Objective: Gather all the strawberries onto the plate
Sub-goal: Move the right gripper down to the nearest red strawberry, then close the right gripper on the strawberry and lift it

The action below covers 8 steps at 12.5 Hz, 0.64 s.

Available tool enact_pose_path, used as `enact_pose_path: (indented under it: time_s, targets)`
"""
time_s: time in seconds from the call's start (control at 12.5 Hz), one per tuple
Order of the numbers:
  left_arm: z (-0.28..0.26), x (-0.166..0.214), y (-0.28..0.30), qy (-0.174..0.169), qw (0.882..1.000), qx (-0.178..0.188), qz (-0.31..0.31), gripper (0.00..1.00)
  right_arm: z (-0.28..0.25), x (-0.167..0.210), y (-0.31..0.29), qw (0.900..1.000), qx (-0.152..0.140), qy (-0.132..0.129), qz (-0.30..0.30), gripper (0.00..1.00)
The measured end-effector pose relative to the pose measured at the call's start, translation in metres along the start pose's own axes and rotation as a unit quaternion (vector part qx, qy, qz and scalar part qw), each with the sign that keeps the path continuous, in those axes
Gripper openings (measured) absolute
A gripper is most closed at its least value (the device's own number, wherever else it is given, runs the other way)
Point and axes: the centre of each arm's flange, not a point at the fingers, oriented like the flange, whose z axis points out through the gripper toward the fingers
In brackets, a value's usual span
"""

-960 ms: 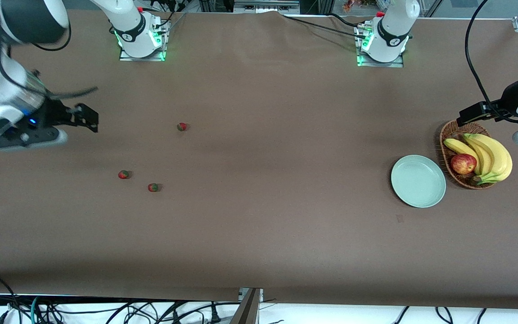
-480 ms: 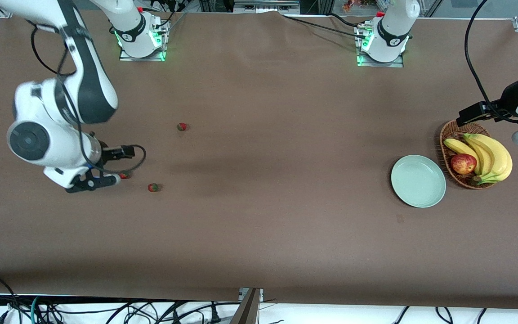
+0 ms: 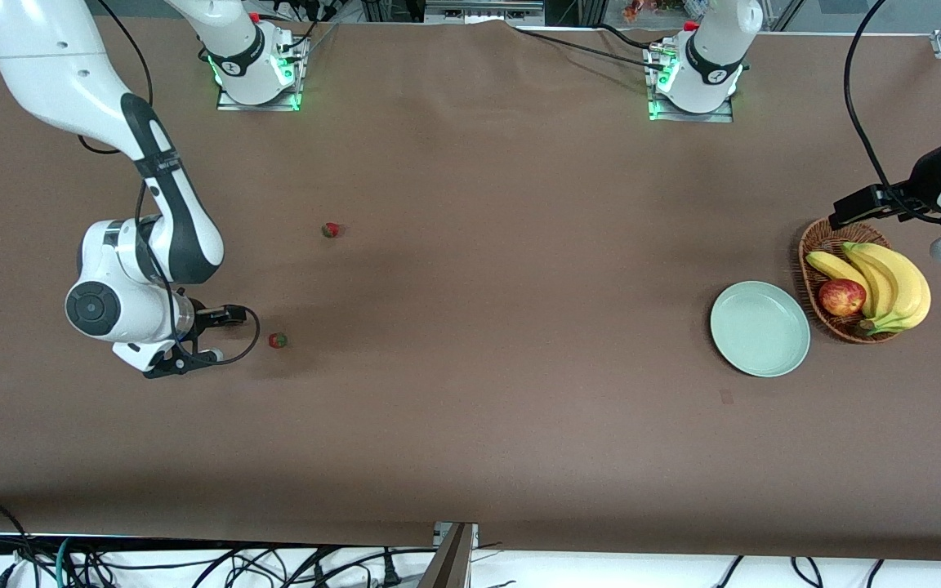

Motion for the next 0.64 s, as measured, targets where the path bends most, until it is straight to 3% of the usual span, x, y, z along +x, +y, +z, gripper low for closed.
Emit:
enact_pose_path:
  time_s: [0.24, 0.64]
  targets:
    - [0.007, 0.004, 0.000, -0.007, 1.000, 0.000, 0.000, 1.00, 0.005, -0.003, -0.003, 1.000, 0.002, -0.005, -0.003, 0.93]
    - [0.010, 0.006, 0.002, -0.010, 1.000, -0.003, 0.001, 1.00, 0.025, -0.013, -0.006, 1.000, 0.004, -0.013, -0.005, 0.67]
